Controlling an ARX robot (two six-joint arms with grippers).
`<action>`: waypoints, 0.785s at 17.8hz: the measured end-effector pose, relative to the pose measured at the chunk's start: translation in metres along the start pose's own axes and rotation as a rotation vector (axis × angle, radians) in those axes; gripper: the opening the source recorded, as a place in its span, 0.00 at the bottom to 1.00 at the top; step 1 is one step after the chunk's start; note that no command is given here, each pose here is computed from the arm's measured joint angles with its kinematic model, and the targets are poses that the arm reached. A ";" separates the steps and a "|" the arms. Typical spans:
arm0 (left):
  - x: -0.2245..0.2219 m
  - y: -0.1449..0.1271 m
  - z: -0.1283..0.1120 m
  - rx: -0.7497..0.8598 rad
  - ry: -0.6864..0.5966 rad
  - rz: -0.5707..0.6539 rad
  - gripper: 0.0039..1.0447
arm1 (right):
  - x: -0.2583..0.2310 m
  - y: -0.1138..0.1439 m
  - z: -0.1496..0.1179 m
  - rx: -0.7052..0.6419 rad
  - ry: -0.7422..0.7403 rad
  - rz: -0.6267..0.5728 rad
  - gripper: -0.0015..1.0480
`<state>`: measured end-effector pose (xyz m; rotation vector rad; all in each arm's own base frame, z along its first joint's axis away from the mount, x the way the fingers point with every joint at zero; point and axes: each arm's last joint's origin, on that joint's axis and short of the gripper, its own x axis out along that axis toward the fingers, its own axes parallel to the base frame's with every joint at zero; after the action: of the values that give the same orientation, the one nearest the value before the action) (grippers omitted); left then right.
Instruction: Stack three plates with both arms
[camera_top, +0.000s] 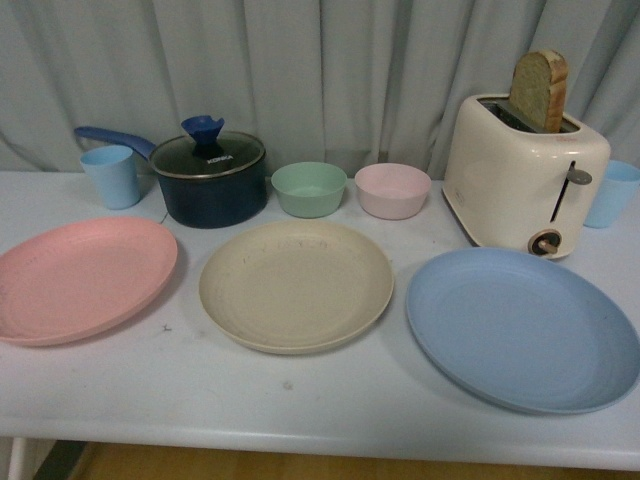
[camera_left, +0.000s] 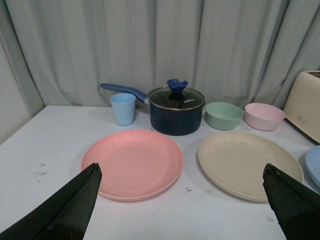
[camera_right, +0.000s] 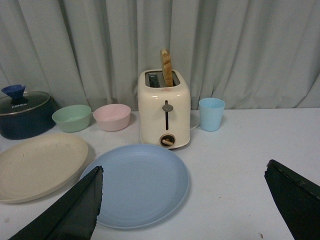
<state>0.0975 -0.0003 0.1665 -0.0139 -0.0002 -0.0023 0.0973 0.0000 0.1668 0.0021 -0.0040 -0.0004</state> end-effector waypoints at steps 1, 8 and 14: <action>0.000 0.000 0.000 0.000 0.000 0.000 0.94 | 0.000 0.000 0.000 0.000 0.000 0.000 0.94; 0.000 0.000 0.000 0.000 0.000 0.000 0.94 | 0.000 0.000 0.000 0.000 0.000 0.000 0.94; 0.000 0.000 0.000 0.000 0.000 0.000 0.94 | 0.000 0.000 0.000 0.000 0.000 0.000 0.94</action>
<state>0.0975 -0.0003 0.1665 -0.0139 0.0002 -0.0023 0.0973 0.0000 0.1668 0.0021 -0.0036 -0.0004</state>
